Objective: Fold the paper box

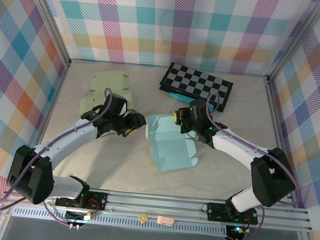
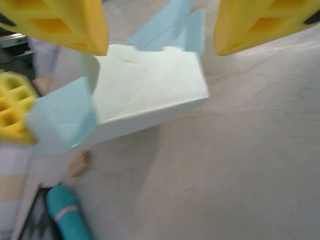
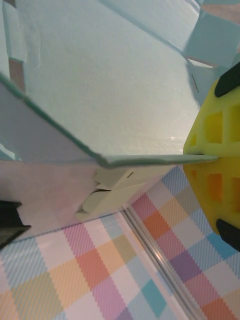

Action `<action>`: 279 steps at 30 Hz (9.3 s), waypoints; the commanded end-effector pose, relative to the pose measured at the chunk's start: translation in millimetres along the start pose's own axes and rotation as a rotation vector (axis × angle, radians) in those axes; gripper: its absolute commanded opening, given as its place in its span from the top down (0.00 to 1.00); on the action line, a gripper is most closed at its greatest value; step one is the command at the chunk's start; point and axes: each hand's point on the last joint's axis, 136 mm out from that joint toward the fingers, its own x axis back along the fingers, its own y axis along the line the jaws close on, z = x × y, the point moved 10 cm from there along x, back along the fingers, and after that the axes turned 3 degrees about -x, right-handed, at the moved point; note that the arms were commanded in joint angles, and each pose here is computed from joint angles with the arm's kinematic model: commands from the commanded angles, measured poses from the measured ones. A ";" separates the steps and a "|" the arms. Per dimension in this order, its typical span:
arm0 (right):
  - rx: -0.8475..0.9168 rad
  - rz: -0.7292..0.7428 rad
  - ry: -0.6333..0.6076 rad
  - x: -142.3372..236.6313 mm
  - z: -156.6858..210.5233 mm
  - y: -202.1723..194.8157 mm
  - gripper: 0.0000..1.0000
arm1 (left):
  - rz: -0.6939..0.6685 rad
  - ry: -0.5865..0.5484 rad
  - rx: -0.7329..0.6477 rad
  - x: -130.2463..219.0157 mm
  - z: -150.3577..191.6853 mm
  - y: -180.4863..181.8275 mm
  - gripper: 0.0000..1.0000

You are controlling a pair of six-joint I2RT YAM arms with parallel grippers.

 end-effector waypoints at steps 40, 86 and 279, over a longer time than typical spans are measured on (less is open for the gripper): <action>0.409 -0.299 0.391 -28.7 -16.0 -40.9 1.00 | 0.013 -0.112 -0.656 -43.6 24.6 30.0 0.59; 0.367 -0.305 0.352 -40.0 -26.8 -46.8 1.00 | -0.102 -0.233 -0.780 -102.4 39.7 -11.1 0.63; 0.734 0.302 0.050 37.4 -27.6 10.5 0.55 | -0.469 0.109 -0.425 -4.3 -13.7 -99.0 1.00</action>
